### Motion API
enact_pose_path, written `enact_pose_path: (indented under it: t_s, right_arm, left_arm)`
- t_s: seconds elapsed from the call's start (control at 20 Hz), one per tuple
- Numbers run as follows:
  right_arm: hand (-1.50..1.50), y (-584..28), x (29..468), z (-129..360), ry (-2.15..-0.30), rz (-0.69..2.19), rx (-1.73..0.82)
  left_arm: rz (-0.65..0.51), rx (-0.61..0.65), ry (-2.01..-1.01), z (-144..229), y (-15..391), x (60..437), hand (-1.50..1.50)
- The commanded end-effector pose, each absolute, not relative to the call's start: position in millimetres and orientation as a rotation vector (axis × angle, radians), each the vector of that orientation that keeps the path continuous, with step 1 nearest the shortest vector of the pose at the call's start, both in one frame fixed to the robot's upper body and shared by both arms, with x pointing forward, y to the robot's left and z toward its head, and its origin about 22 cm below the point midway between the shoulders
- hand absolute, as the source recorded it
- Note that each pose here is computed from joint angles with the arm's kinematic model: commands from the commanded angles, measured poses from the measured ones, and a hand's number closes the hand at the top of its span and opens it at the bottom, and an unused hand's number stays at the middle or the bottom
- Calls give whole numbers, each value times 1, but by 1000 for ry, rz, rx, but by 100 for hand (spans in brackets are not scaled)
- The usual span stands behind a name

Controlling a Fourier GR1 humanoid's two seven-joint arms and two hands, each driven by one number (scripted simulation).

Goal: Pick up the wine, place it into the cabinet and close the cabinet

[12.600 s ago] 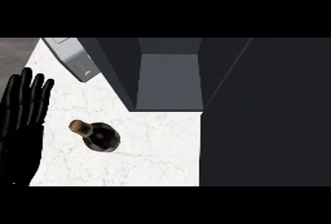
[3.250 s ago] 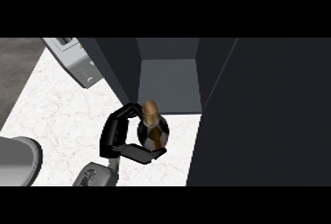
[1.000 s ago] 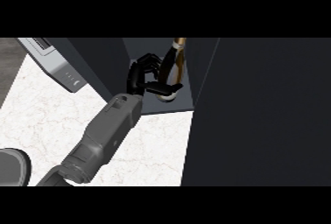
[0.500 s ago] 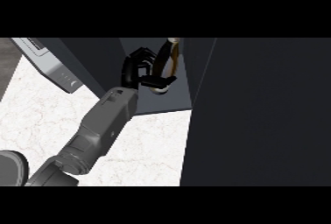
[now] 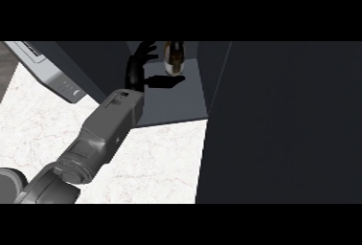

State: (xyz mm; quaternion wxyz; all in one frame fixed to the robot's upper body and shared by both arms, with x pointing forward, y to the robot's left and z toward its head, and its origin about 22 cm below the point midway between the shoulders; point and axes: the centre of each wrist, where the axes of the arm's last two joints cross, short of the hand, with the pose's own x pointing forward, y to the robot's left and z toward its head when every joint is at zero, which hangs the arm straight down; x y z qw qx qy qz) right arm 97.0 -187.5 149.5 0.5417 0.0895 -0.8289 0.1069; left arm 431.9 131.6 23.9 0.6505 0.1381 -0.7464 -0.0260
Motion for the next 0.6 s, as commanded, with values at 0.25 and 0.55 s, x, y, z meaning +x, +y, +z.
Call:
enact_pose_path:
  t_s: [0.25,0.55]
  right_arm:
    - [-150,-190,81,169,-1970,216,321]
    - [-150,-191,78,171,-1981,208,318]
  left_arm:
    - [-50,368,-1722,29,141,436,-150]
    - [8,127,-1813,58,132,448,-150]
